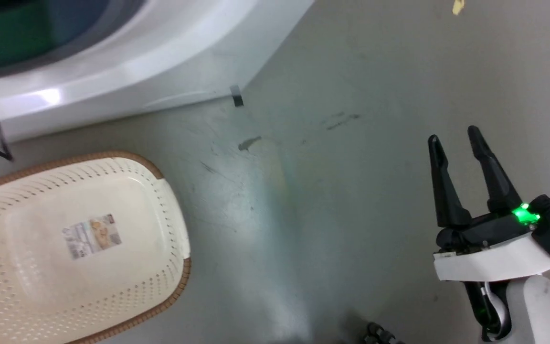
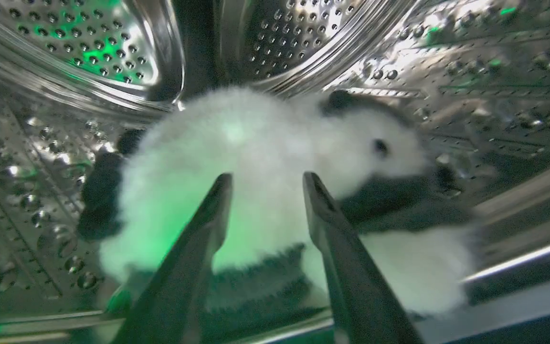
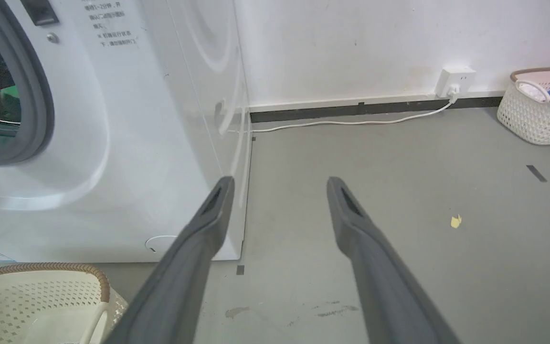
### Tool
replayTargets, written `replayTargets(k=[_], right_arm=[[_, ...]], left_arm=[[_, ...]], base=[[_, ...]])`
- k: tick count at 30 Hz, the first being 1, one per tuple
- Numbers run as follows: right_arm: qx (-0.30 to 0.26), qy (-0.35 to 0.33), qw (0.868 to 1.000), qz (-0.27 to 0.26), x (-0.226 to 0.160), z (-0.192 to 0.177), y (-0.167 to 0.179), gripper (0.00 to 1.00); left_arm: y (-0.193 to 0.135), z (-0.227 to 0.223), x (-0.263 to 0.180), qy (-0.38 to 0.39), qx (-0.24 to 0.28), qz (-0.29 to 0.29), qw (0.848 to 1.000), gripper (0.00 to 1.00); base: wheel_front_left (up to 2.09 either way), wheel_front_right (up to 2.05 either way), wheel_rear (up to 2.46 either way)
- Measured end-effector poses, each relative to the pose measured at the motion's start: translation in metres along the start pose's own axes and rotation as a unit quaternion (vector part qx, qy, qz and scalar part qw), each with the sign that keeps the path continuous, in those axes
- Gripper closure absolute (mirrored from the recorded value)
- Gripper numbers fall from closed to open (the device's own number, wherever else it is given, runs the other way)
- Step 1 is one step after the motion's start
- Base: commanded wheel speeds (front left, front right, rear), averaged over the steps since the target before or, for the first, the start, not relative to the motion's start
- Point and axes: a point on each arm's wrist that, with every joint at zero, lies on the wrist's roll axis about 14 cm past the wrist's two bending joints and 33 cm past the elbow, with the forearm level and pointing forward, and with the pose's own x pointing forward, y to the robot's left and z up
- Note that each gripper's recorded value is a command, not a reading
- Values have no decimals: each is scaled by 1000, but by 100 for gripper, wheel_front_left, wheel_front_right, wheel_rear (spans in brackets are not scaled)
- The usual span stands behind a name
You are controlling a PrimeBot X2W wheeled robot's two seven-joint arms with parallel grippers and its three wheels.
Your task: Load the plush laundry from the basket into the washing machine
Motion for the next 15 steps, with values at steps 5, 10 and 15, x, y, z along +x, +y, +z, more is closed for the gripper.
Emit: replayTargets(k=[5,10,15], right_arm=[[-16,-31,999,1,-2,23,-2,0],[-29,-73,997,8,-8,53,1,0],[-34,-103,994,14,-26,74,4,0]], left_arm=[[-14,10,-26,-46,-50,-4,998,0],[-33,26,-72,-113,-59,-17,992,0],[-34,31,-128,-133,-59,-12,989,0]], base=[[0,0,0],[0,0,0],[0,0,0]])
